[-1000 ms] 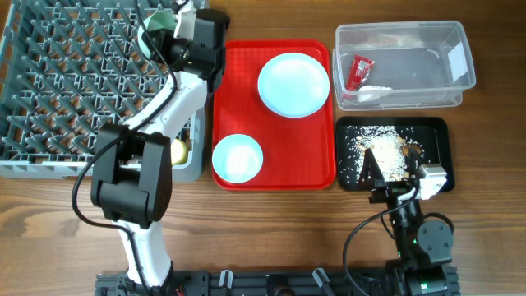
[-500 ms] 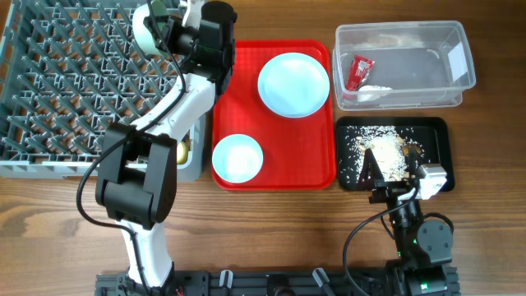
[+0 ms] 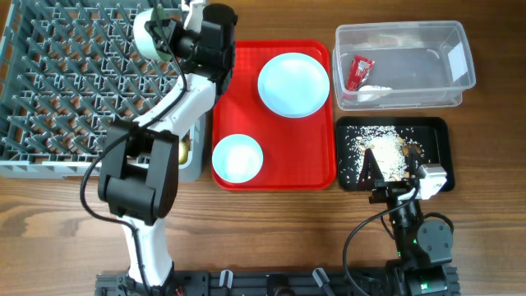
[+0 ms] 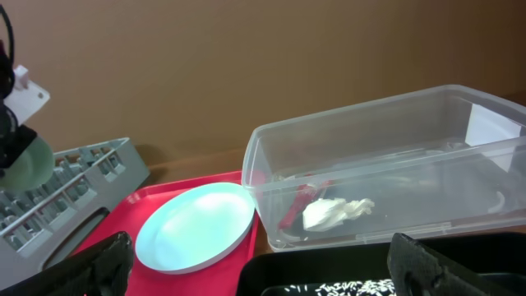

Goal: Sort waste into correct bins and load items into the dishwasher rack

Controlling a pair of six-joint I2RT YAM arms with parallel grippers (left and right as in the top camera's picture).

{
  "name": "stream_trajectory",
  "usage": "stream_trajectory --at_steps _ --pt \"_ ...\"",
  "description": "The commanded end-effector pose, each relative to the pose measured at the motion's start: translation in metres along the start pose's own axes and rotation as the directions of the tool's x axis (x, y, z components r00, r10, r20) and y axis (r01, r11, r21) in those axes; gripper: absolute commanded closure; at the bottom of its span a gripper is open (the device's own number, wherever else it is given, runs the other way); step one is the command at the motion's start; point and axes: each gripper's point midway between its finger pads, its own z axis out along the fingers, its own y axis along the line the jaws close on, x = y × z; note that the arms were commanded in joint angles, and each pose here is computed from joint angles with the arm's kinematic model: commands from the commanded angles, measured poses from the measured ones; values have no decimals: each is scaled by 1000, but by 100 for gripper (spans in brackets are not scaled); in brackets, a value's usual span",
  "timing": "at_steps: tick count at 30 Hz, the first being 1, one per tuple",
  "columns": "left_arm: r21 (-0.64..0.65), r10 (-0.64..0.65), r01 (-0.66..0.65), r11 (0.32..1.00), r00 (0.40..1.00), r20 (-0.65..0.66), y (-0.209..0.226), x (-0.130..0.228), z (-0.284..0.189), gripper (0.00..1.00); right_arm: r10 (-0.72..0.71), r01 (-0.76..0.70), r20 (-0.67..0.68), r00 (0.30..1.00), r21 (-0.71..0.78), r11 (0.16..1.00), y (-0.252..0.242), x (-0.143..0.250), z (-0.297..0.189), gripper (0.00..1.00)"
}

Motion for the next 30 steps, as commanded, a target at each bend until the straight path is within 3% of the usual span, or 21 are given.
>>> stream_trajectory --at_steps 1,11,13,15,18,21,24,26,27,28,30 --pt "-3 47 -47 999 999 -18 -14 6 7 96 -16 16 21 1000 20 1000 -4 -4 -1 0" --pt "9 54 -54 999 999 -1 -19 3 1 96 -16 16 21 1000 20 1000 -4 -4 -1 0" --pt "14 54 -54 998 998 8 -20 1 -4 92 -16 16 21 1000 20 1000 -4 -4 -1 0" --pt "20 56 -56 998 998 21 -23 -3 -11 85 -16 16 21 1000 20 1000 -4 -4 -1 0" --pt "19 57 -57 998 998 31 -24 -6 -20 60 -16 16 20 1000 20 1000 -4 -4 -1 0" --pt "22 52 -53 998 997 49 -26 -10 -32 43 -16 16 21 1000 20 1000 -4 -4 -1 1" --pt "-9 -10 10 1000 999 48 -19 -15 -42 30 -16 16 21 1000 20 1000 -4 -4 -1 0" --pt "-45 -89 90 995 995 38 -7 -18 -49 17 -16 16 21 1000 20 1000 -4 -4 -1 0" --pt "-65 -137 139 988 990 31 1 -19 -53 5 -16 16 21 1000 20 1000 -4 -4 -1 0" --pt "-82 -175 177 981 984 26 9 -19 -57 0 -16 16 20 1000 20 1000 -4 -4 -1 0" --pt "-100 -231 232 967 973 22 21 -21 -67 0 -16 16 21 1000 20 1000 -4 -4 -1 0"
